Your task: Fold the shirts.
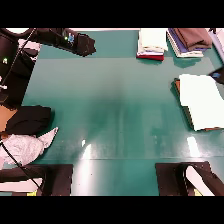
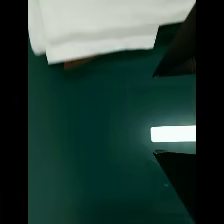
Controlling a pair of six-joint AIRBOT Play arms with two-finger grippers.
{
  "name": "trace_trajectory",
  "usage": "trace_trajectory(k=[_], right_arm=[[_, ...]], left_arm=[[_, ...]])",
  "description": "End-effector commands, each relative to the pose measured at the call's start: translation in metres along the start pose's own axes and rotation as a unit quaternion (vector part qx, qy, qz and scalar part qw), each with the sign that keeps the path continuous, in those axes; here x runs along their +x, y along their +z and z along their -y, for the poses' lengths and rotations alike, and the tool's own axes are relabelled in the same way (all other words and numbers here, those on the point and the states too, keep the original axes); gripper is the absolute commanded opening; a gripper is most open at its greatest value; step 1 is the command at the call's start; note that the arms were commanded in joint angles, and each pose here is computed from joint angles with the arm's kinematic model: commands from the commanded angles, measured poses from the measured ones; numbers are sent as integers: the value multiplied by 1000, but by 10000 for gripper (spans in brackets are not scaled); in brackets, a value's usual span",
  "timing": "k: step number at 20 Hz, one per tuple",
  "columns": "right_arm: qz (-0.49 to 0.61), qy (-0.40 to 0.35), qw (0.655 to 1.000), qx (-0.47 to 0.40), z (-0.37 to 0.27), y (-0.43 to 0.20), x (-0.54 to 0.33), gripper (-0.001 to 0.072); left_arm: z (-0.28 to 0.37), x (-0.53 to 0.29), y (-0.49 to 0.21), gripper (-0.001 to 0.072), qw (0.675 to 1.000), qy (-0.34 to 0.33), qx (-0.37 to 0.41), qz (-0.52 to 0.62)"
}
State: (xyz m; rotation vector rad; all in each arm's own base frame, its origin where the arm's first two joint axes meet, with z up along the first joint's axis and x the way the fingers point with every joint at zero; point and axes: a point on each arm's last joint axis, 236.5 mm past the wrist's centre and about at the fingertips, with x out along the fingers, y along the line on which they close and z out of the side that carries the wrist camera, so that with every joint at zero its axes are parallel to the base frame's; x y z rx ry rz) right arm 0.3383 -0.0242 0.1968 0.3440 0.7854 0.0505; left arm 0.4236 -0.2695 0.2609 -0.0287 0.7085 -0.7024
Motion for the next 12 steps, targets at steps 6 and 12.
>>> trace_trajectory(k=[6, 12], right_arm=[[-105, 167, 965, -173, -167, -72, 48, 22], [-119, 189, 956, -191, -192, -88, 60, 22]], left_arm=[[-1, -1, 18, 29, 999, 3, 0, 38], [-3, -3, 35, 29, 997, 6, 0, 74]])
